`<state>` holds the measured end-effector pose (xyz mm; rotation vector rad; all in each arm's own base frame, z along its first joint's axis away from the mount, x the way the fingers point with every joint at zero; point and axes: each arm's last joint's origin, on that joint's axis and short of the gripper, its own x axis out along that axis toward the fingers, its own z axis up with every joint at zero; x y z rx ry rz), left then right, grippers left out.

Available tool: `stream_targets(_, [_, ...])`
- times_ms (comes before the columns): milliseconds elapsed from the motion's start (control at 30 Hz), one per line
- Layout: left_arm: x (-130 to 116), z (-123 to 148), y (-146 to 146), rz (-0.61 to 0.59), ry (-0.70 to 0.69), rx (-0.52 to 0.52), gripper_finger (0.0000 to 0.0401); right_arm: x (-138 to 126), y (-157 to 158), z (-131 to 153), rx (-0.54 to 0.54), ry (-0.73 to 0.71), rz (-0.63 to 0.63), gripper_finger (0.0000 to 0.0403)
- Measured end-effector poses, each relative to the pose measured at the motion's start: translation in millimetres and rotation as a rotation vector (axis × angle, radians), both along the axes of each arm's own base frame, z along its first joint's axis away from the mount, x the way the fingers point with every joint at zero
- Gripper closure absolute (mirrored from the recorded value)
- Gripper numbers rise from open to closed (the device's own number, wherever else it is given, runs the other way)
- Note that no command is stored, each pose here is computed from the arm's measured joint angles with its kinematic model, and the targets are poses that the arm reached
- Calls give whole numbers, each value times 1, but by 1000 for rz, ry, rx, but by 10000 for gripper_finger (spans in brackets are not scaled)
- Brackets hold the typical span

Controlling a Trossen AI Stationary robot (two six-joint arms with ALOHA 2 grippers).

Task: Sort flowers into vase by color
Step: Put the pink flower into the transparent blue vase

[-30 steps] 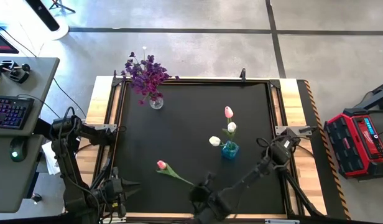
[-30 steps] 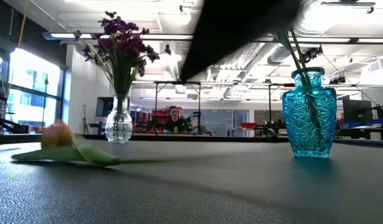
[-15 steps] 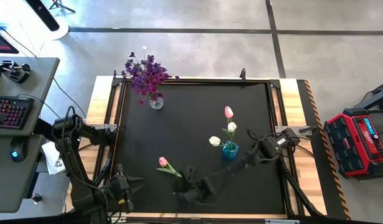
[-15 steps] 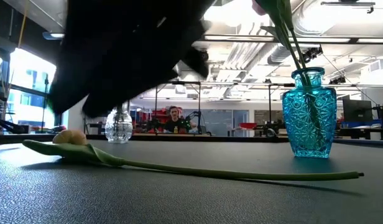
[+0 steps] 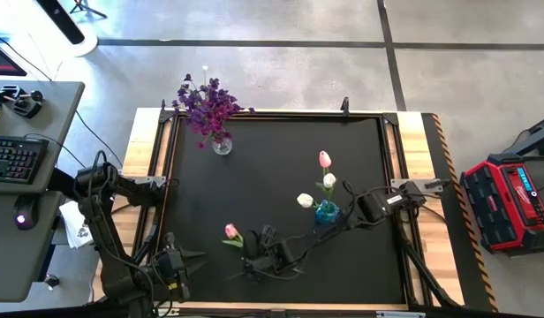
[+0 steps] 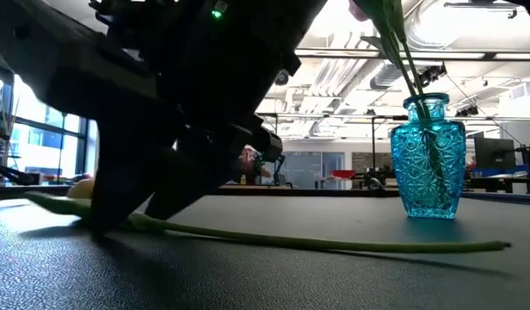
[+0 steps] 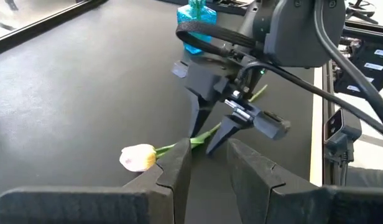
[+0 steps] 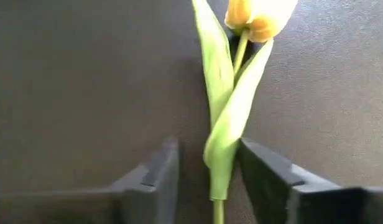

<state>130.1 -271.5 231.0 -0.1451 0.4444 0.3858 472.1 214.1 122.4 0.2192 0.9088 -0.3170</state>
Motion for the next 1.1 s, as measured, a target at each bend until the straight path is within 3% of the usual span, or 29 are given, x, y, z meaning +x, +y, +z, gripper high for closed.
stream_targets(233, [-1, 0, 0, -6, 3, 8, 310, -1, -2, -3, -1, 12, -35, 390])
stream_targets(467, [-11, -23, 3, 0, -17, -44, 310, -28, 15, 13, -92, 82, -62, 399])
stream_targets(767, [-14, -63, 2, -70, -46, -126, 310, -97, 67, 68, -289, -33, -111, 402])
stream_targets(900, [2, -74, -5, -187, -36, -138, 310, -133, 92, 86, -308, -99, -123, 402])
stream_targets(1100, [39, -71, -9, -475, -91, -149, 310, -190, 133, 97, -297, -254, -118, 402])
